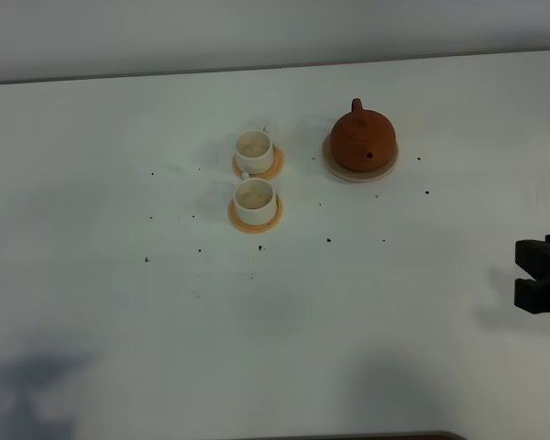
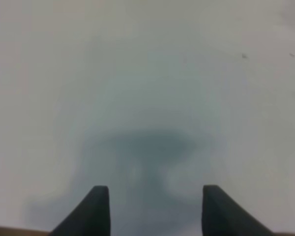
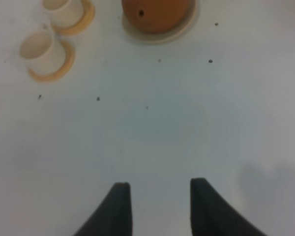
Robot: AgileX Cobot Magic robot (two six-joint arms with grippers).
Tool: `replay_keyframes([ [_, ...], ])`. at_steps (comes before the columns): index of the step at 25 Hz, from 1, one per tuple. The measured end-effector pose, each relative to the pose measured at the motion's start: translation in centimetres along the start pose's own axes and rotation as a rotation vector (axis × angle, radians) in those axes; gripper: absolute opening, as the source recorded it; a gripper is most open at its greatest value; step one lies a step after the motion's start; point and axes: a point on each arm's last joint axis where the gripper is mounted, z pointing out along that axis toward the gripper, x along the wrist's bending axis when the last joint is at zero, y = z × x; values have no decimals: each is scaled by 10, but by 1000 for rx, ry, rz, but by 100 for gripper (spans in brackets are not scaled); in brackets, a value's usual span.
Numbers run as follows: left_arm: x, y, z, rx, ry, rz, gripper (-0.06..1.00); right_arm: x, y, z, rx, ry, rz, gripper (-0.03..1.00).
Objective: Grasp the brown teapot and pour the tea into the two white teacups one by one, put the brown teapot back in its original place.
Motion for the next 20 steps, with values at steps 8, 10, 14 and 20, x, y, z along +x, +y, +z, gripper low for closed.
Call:
replay_keyframes([
  [8, 4, -20, -21, -188, 11, -43, 43, -10, 2, 59, 56, -62, 36, 28],
  [10, 4, -22, -22, -207, 10, -45, 43, -10, 8, 69, 63, -66, 22, 28],
  [14, 4, -22, -23, -208, 6, -46, 43, -9, 28, 85, 48, -66, -2, 28],
  [20, 4, -22, -23, -208, 5, -46, 43, -4, 61, 106, 40, -50, -29, 28],
])
